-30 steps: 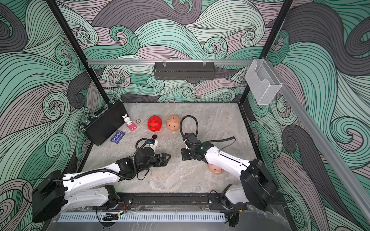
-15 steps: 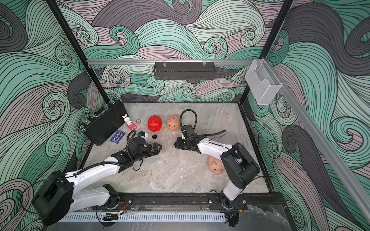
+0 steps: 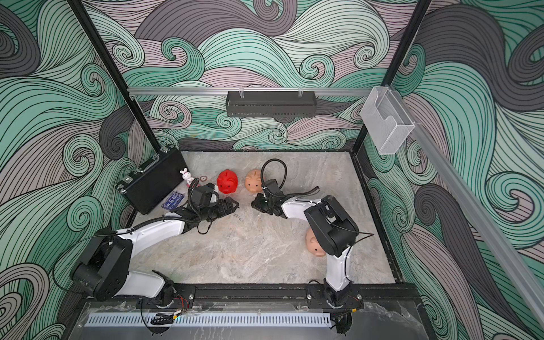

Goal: Open piggy banks
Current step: Place the lid at the center of the board.

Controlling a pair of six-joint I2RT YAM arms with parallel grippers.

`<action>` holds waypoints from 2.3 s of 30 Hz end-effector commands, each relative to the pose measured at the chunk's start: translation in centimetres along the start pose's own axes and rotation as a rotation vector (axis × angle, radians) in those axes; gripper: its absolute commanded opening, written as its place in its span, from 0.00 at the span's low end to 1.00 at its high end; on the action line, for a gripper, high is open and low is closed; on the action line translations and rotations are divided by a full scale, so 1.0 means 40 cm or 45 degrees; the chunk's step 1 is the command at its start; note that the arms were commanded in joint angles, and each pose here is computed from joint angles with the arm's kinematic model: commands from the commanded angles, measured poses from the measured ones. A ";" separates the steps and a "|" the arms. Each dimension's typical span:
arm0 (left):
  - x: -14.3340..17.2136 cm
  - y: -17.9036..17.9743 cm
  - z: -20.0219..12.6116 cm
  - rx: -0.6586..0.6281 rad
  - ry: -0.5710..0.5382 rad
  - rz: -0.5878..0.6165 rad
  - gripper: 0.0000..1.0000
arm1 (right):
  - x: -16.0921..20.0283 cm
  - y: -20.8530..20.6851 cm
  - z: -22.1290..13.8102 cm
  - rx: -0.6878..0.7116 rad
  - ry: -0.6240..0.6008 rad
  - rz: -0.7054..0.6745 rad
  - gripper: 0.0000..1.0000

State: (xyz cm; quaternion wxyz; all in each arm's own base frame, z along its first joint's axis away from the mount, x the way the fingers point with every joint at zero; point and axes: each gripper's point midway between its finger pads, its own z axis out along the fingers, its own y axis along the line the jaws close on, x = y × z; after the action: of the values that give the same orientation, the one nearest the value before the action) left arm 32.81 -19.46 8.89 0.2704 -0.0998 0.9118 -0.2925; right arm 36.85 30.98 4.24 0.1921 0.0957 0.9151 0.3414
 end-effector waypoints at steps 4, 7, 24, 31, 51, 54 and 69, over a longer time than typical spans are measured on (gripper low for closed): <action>-0.009 -0.003 0.014 0.021 0.035 -0.012 0.95 | -0.038 0.016 0.025 -0.042 -0.055 0.082 0.00; -0.007 0.003 0.017 0.016 0.044 -0.018 0.95 | -0.044 0.019 0.037 -0.052 -0.059 0.097 0.00; -0.004 0.010 0.025 0.006 0.062 -0.019 0.95 | -0.068 0.005 0.062 -0.014 -0.081 0.114 0.00; -0.007 0.008 0.025 0.006 0.061 -0.019 0.95 | -0.072 0.004 0.073 -0.010 -0.074 0.117 0.00; -0.004 0.009 0.027 -0.001 0.074 -0.018 0.95 | -0.067 -0.006 0.091 0.009 -0.055 0.127 0.11; -0.004 0.008 0.027 0.002 0.075 -0.018 0.95 | -0.068 -0.003 0.090 0.004 -0.056 0.127 0.13; 0.013 -0.052 -0.053 0.080 0.042 0.068 0.95 | -0.066 0.054 -0.065 -0.102 -0.137 0.039 0.15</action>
State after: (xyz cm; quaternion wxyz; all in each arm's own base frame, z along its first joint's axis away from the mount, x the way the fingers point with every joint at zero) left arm 32.08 -19.59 9.87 0.2560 -0.0863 0.9132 -0.3052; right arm 38.42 31.10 5.70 0.2085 0.1325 0.8969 0.3668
